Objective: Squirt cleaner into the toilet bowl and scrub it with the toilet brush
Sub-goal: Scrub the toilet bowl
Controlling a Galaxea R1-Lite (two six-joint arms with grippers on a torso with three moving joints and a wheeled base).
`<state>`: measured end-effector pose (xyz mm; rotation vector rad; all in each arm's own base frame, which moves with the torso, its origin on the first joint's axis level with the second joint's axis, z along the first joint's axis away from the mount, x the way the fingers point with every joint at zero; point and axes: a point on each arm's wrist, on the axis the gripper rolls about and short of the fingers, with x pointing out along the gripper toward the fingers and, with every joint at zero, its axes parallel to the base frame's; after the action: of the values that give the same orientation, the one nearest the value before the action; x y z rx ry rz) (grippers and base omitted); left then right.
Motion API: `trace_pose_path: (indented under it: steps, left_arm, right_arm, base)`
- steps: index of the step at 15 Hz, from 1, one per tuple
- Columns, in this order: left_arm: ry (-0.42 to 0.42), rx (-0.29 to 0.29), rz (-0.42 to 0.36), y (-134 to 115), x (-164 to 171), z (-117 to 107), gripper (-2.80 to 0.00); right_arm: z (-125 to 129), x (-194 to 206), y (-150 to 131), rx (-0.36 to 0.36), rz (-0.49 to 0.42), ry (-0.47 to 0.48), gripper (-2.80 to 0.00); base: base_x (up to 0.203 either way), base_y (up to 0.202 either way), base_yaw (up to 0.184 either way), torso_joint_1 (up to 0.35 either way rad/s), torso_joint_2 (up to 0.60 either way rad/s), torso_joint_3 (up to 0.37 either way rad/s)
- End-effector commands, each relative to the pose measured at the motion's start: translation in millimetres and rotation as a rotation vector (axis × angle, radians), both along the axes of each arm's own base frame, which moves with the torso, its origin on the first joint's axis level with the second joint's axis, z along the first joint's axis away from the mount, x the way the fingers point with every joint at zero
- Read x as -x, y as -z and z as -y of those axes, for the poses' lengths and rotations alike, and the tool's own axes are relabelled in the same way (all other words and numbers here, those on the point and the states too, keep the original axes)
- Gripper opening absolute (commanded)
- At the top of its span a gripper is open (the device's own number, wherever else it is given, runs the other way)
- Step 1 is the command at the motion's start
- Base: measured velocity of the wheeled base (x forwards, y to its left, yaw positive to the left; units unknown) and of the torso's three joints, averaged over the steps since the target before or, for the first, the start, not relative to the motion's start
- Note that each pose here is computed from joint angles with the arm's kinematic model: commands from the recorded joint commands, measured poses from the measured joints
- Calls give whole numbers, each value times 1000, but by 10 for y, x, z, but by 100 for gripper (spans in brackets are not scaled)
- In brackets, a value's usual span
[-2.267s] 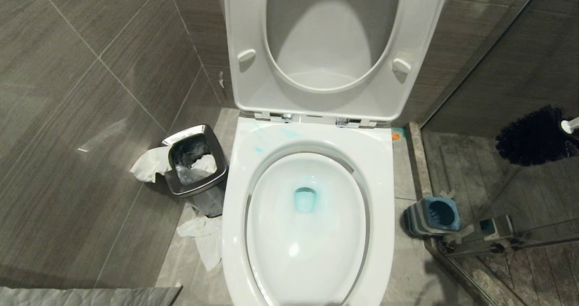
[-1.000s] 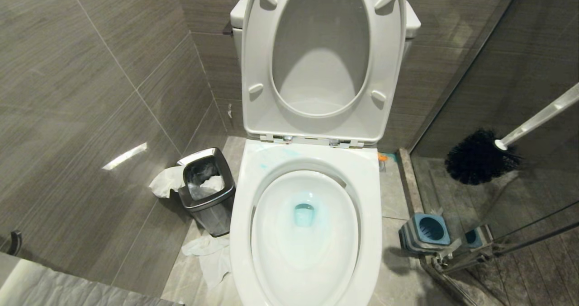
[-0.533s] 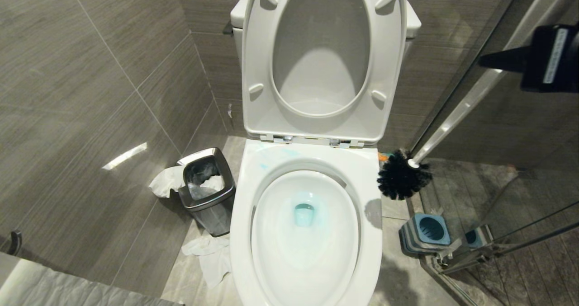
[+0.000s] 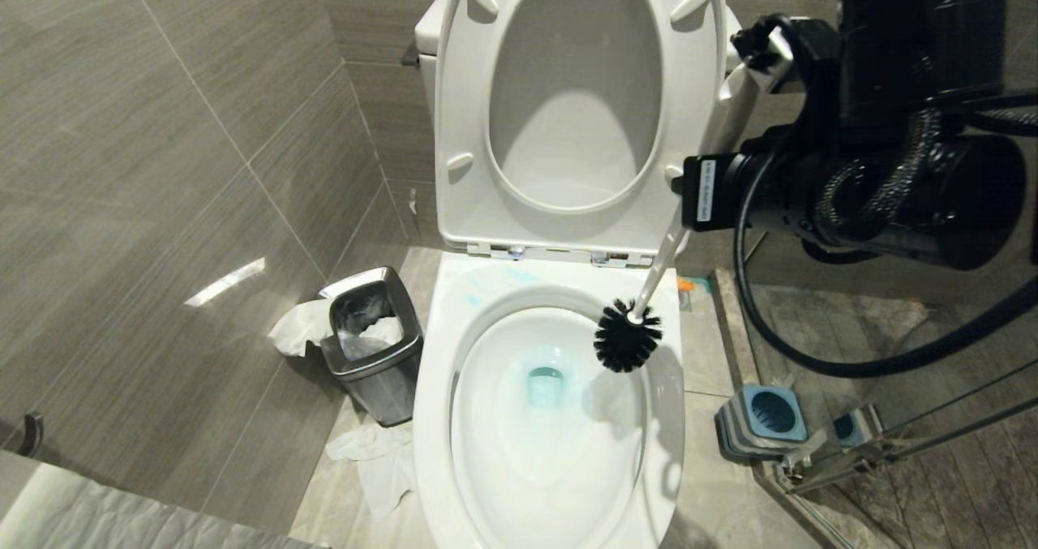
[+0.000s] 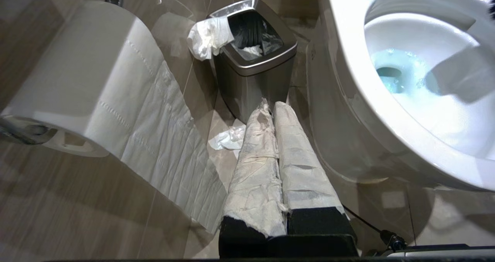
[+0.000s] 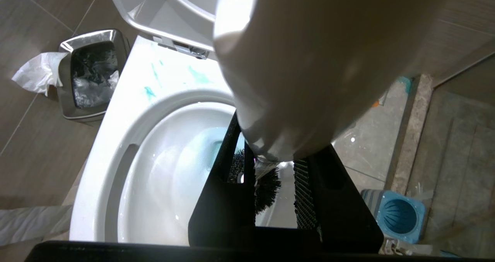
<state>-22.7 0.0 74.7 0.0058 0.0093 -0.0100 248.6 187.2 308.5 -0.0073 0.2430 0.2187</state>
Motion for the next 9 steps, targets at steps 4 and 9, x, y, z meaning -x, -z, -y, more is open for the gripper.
trace_pose_path:
  steps: [4,9]
  left_arm:
    - [1,0,-1,4,-1,0,-280]
    - [1,0,-1,4,-1,0,-280]
  right_arm:
    - [-290,-349,381,41,-48,8,-280]
    - [-395,-476,503,54,-67,8,-280]
  base:
    - [0,0,0,4,2,174]
    - [0,0,0,2,3,200]
